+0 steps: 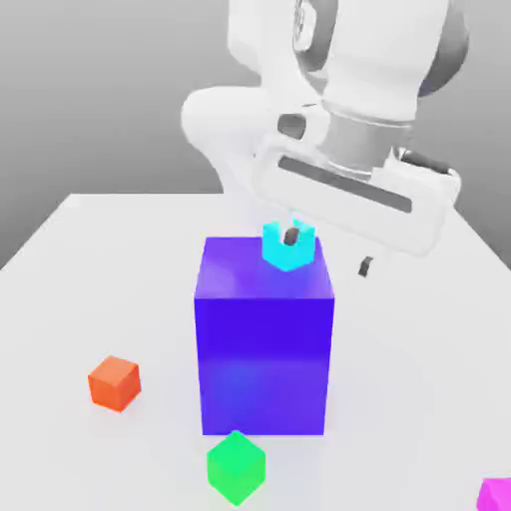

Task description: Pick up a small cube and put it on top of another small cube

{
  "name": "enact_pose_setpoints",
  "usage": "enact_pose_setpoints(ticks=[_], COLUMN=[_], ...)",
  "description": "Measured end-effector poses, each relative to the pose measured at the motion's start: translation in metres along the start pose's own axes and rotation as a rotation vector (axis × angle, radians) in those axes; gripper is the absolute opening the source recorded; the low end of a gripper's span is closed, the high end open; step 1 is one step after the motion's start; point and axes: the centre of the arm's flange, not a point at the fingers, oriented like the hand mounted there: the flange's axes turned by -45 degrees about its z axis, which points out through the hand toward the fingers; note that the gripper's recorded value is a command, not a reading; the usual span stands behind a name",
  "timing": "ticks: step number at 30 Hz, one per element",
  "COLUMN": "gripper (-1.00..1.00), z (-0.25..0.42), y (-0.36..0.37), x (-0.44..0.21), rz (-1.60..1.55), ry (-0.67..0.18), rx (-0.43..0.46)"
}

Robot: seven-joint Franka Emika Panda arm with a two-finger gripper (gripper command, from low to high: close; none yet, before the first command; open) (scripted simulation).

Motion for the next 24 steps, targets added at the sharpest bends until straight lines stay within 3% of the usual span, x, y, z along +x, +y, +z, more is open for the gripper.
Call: enact_pose_setpoints(ticks=[11, 24], gripper=[1.00, 1.00], z=[0.057, 0.153], y=[-0.108, -0.223], x=[0.020, 0.005], rz=[-0.246, -0.461], ry=[0.014, -0.017], rx=[0.034, 0.187])
